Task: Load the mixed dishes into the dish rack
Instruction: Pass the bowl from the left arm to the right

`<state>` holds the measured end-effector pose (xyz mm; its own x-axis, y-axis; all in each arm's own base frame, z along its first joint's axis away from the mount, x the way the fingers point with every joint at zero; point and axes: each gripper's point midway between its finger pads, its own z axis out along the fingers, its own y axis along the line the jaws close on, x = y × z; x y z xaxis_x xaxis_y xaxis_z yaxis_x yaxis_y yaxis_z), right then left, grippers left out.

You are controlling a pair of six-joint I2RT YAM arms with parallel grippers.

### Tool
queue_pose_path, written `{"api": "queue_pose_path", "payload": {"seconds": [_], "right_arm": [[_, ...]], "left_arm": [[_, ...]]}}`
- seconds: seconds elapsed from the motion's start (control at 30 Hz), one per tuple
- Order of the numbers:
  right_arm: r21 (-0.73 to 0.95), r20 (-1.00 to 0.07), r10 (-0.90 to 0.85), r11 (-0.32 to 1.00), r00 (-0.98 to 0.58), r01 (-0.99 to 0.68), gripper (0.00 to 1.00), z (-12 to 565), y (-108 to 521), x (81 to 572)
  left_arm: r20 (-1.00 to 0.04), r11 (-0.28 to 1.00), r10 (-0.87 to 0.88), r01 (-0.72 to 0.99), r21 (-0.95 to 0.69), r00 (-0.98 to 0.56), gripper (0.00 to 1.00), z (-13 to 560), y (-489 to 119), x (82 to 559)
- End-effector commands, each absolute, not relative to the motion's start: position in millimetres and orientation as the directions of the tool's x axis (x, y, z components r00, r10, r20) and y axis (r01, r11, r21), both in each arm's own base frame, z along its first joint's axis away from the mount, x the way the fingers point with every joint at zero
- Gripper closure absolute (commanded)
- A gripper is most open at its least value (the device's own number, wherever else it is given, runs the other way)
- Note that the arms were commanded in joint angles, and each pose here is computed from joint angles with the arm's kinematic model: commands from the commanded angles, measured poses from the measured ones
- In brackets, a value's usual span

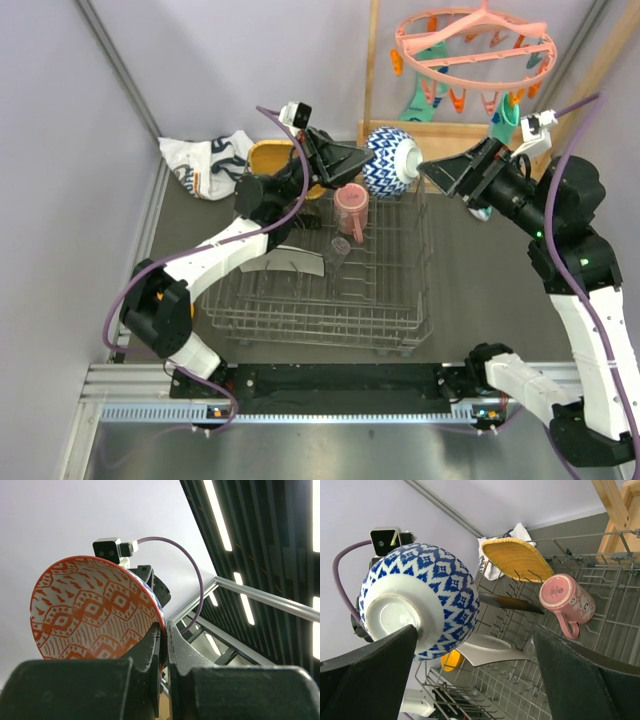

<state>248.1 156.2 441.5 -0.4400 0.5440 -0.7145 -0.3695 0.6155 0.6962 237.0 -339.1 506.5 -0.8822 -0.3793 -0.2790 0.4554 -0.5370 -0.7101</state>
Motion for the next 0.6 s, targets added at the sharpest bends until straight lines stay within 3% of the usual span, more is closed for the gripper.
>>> {"api": "queue_pose_path", "payload": {"seconds": [0.0, 0.57], "right_arm": [[0.664, -0.746, 0.512, 0.629, -0.427, -0.405, 0.03, 446.8, 155.3, 238.6], [0.645, -0.764, 0.53, 0.599, -0.368, -0.475, 0.03, 478.5, 152.0, 214.5]], "left_arm": [[-0.357, -0.635, -0.46, 0.582, -0.507, -0.813, 1.0, 543.4, -306.2, 202.2], [-0.353, -0.621, -0.442, 0.565, -0.544, -0.825, 1.0, 524.5, -316.6, 212.6]]}}
